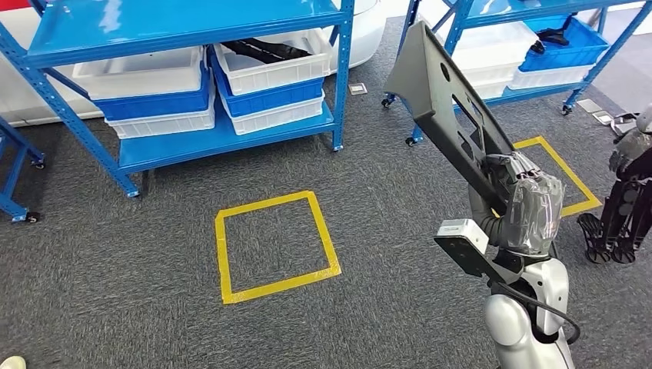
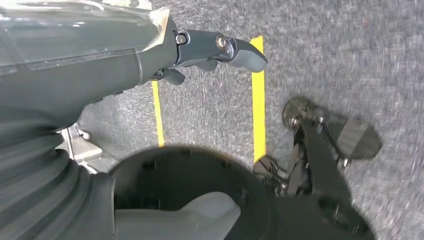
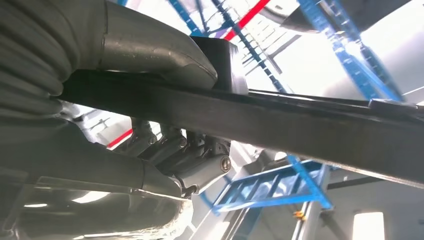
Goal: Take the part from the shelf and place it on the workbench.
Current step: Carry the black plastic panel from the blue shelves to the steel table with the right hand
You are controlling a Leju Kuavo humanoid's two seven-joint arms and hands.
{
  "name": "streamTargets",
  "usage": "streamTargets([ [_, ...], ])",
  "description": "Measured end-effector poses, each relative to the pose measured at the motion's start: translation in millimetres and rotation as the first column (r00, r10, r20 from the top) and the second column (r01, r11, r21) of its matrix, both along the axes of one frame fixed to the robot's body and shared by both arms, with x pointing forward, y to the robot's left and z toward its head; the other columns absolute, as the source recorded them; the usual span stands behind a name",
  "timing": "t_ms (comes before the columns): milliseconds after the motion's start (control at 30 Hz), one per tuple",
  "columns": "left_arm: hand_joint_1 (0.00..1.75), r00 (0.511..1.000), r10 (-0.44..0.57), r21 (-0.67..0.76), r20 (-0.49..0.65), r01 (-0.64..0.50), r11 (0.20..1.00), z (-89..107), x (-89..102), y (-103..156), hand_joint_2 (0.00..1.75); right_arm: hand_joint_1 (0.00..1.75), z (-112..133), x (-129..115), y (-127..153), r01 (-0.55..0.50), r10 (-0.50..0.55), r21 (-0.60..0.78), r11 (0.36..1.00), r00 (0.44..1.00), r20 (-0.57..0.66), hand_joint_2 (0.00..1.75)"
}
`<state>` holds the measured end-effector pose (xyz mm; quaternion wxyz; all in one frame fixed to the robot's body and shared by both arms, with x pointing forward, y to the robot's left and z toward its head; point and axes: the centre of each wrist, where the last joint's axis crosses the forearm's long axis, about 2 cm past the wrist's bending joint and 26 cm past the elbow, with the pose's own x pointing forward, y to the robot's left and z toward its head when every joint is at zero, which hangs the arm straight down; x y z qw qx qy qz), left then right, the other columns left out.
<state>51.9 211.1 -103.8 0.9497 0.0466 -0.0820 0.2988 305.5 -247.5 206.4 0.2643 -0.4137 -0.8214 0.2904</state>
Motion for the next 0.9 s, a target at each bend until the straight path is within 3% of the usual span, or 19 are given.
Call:
streamTargets([
  [900, 0.00, 1.000, 0.009, -0.004, -0.002, -0.009, 1.000, 1.8, 3.3, -7.9, 1.75, 1.75, 4.3, 7.6, -0.1, -0.020, 0.020, 0.023, 1.000, 1.000, 0.012, 1.75],
])
